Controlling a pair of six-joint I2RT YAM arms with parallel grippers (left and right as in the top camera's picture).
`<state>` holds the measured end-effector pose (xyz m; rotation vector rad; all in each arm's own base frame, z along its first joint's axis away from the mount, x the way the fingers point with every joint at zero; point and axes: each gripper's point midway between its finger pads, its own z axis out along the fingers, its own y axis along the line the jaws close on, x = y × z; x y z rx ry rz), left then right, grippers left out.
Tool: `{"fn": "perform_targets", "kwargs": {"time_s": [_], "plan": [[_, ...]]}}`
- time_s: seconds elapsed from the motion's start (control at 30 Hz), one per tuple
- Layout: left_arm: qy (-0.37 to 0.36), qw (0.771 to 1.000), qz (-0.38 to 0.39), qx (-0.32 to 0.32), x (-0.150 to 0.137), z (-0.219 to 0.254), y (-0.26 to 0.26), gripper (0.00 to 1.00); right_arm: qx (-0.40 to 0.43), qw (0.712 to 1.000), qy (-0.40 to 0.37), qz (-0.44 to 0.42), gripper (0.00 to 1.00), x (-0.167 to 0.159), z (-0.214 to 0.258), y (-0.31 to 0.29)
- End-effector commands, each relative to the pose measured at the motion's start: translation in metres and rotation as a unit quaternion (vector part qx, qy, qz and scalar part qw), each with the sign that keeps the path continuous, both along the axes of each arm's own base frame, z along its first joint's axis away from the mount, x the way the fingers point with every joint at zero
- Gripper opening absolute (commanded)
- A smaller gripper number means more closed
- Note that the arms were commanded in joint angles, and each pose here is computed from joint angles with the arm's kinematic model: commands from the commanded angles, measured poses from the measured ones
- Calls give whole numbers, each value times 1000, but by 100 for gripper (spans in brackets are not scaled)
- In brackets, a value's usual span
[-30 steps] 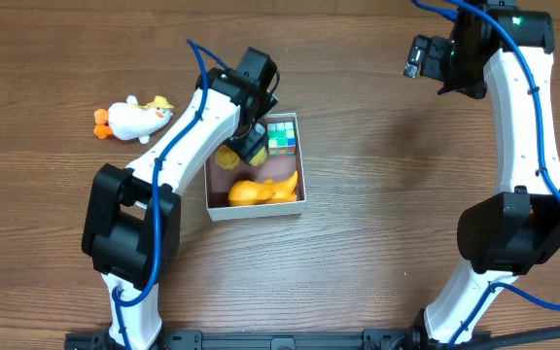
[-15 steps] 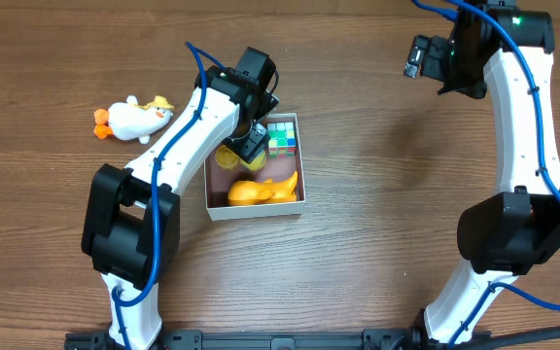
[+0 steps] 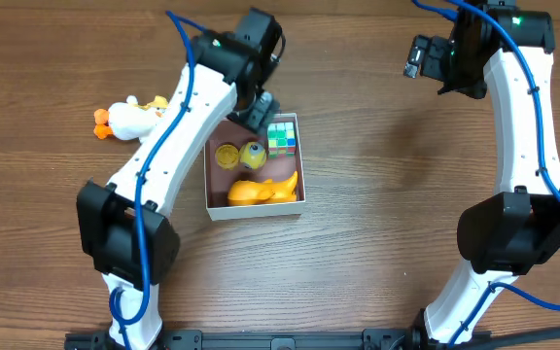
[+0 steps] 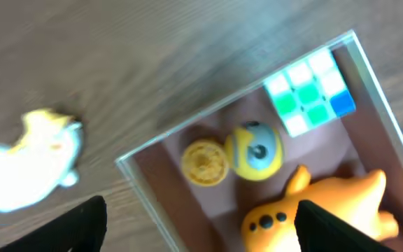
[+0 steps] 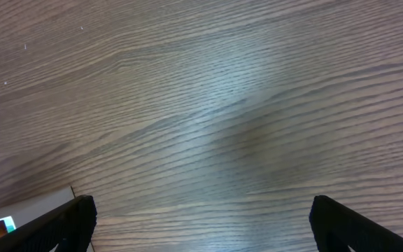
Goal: Pack container
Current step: 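Open the left gripper and raise it back toward the duck, then lower the left gripper onto the white plush duck and grasp it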
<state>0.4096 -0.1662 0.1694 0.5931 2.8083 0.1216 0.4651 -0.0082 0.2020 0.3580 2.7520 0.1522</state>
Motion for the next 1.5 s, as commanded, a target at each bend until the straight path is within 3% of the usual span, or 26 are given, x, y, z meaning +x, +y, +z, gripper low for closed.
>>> {"fn": "perform_targets", "kwargs": {"time_s": [0.0,0.2,0.43,0.57,0.87,1.1,1.47], "plan": [[-71,989,127,35,23,40,45,85,3,1000,-16,-3,100,4,11,0],[-103,960,245,82,43,54,143,93,3,1000,-16,-3,100,4,11,0],[-111,942,318,10,66,41,216,87,3,1000,-16,-3,100,4,11,0],[-101,938,330,-16,72,15,228,79,3,1000,-16,-3,100,4,11,0],[-101,956,275,5,81,-48,228,71,3,1000,-16,-3,100,4,11,0],[-126,956,267,2,91,-68,228,69,3,1000,-16,-3,100,4,11,0],[-117,957,266,3,82,-97,227,65,3,1000,-16,-3,100,4,11,0]]}}
